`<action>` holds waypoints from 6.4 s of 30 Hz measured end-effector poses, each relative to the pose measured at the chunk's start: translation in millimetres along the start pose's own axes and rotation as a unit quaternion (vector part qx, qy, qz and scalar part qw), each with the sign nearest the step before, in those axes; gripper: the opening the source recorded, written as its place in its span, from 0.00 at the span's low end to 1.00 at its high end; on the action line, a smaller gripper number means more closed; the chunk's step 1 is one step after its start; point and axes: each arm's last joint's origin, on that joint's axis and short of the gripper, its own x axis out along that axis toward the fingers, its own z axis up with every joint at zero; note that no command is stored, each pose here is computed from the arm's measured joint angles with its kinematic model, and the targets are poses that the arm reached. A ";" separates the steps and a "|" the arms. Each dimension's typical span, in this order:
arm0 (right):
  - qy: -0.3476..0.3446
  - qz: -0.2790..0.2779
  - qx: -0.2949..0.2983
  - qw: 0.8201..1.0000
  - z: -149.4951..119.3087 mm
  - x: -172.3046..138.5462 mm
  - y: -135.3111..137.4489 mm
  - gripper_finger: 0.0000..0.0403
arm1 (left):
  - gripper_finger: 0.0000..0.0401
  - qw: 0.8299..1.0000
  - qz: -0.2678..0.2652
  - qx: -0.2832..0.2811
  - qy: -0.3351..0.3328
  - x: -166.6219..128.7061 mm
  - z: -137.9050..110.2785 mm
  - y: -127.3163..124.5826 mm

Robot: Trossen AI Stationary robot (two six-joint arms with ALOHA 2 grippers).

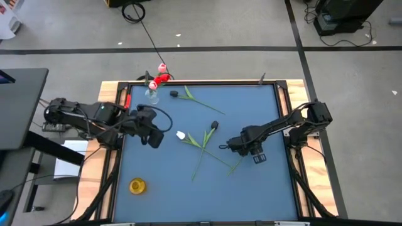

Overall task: Sort flowers into vase by color
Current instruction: Put the right white flower into the yellow vase

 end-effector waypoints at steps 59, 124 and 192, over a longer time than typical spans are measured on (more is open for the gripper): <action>-0.223 0.406 0.296 0.835 51.2 -115.5 -68.7 0.02 | 0.45 0.995 0.014 0.093 0.022 -2.5 -13.8 -2.4; -0.168 0.004 -0.083 0.982 -20.9 -19.9 28.9 0.38 | 0.45 0.996 0.023 0.084 -0.014 -1.3 -8.0 -2.5; -0.374 0.433 0.360 0.737 26.2 -121.8 -19.3 0.02 | 0.36 0.985 -0.071 0.150 -0.048 8.6 -21.6 -45.8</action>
